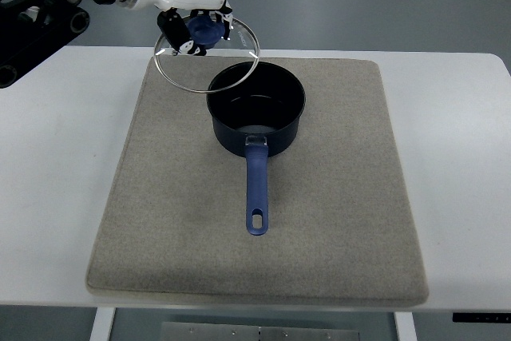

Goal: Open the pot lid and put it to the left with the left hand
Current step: 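Lift the glass lid off the saucepan with the left hand, then lower the lid onto the mat beside the saucepan, nearer the left hand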

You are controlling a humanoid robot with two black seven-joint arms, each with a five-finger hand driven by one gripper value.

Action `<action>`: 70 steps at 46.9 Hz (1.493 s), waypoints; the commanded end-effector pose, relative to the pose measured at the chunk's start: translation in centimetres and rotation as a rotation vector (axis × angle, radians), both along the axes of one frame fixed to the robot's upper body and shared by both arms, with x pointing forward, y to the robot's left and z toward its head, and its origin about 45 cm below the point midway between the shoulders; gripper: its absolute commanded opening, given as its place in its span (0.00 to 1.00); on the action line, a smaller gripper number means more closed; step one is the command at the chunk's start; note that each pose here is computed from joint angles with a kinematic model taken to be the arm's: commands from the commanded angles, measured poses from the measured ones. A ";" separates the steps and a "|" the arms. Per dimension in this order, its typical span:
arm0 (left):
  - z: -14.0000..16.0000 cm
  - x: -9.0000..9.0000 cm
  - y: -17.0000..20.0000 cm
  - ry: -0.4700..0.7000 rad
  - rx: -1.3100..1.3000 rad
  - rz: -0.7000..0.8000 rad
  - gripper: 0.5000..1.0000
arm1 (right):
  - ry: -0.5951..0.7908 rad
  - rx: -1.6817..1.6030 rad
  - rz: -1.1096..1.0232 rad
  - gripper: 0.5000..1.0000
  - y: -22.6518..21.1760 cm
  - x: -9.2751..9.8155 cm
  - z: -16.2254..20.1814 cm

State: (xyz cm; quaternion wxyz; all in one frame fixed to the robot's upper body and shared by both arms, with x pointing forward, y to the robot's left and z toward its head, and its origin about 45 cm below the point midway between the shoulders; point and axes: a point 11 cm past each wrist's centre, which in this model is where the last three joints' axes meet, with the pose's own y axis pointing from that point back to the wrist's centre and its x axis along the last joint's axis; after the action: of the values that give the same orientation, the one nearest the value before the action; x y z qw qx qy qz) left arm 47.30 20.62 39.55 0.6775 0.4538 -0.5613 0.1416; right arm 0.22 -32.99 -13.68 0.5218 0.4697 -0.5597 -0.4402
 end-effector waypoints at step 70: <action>-11.5 -1.6 8.4 0.098 -0.069 0.185 0.46 | 0.001 0.001 0.000 0.83 0.0 0.0 0.0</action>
State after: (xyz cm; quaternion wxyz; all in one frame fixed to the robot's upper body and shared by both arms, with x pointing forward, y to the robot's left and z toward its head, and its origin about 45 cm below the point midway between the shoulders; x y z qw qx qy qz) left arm 45.61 29.21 27.95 0.7053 0.4902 -0.4726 0.1973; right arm 0.21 -32.99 -13.68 0.5220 0.4695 -0.5596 -0.4403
